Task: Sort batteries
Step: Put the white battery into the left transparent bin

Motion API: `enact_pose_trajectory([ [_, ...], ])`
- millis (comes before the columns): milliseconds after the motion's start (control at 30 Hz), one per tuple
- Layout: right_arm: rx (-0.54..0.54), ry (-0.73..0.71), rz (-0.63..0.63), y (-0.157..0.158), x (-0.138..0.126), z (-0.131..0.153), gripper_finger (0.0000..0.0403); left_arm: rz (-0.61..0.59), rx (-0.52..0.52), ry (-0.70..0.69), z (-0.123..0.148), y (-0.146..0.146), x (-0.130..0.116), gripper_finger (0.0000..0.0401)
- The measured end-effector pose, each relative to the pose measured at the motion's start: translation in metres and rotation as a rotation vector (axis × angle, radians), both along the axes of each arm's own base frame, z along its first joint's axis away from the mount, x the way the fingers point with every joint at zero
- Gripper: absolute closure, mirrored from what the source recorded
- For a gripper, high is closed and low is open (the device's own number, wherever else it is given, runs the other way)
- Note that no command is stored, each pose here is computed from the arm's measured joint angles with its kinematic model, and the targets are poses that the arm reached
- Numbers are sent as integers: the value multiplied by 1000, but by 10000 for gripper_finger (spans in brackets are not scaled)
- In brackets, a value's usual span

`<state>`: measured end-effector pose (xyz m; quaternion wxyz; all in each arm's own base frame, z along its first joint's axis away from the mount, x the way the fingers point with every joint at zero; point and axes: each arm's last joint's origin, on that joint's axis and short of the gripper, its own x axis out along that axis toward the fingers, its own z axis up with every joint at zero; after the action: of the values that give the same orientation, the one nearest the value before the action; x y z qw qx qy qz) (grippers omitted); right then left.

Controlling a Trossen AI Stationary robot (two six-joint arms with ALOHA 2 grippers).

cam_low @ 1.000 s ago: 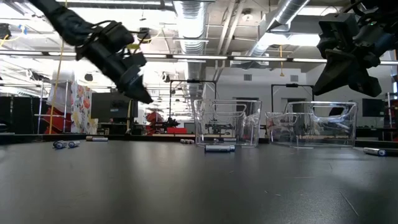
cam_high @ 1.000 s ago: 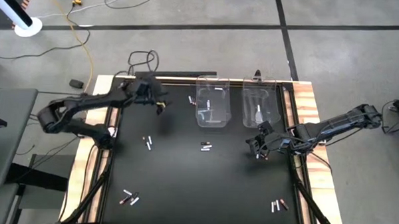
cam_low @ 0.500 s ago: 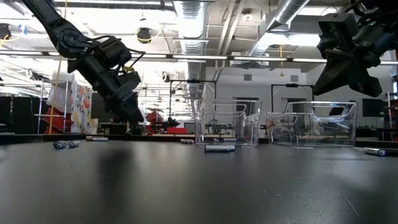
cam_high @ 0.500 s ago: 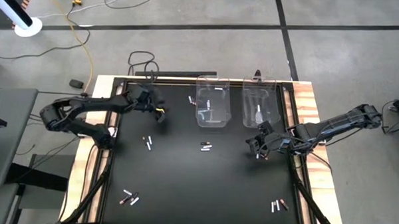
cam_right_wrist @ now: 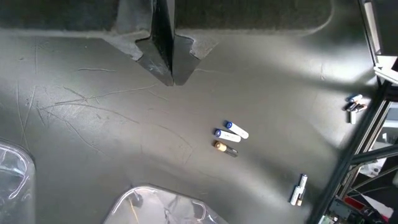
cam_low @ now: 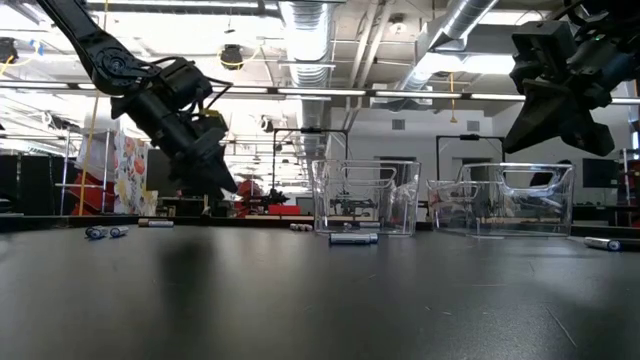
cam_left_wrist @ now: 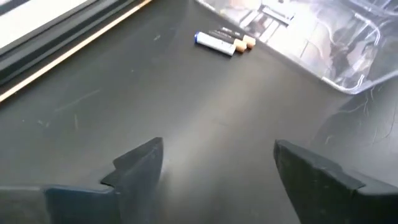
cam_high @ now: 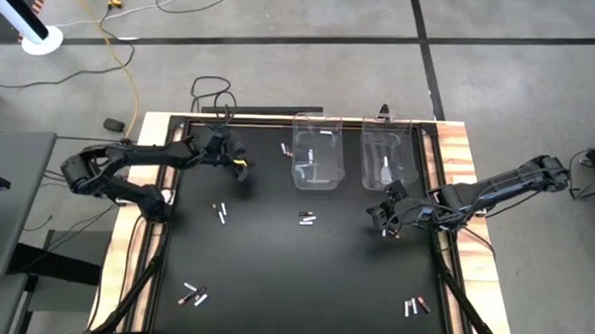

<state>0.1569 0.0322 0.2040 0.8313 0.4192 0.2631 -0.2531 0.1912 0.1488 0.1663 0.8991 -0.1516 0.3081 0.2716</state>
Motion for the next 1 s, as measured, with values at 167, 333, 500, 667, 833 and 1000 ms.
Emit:
enact_pose_trajectory([
  [167, 0, 1, 0, 0, 0, 0, 385, 29, -31, -23, 0, 0, 1, 56],
  [333, 0, 0, 0, 0, 0, 0, 385, 35, -36, -27, 0, 0, 1, 54],
  [500, -1, 1, 1, 0, 0, 0, 385, 60, -4, -46, 3, 2, 1, 54],
  [667, -1, 1, 1, 0, 0, 0, 385, 115, -21, -58, 3, 3, 1, 54],
  [833, -2, 1, 1, 0, 0, 0, 385, 31, 128, -64, 10, 3, 7, 54],
  [1000, -2, 1, 2, 0, 0, 0, 385, -24, 174, -77, 11, -1, 11, 54],
])
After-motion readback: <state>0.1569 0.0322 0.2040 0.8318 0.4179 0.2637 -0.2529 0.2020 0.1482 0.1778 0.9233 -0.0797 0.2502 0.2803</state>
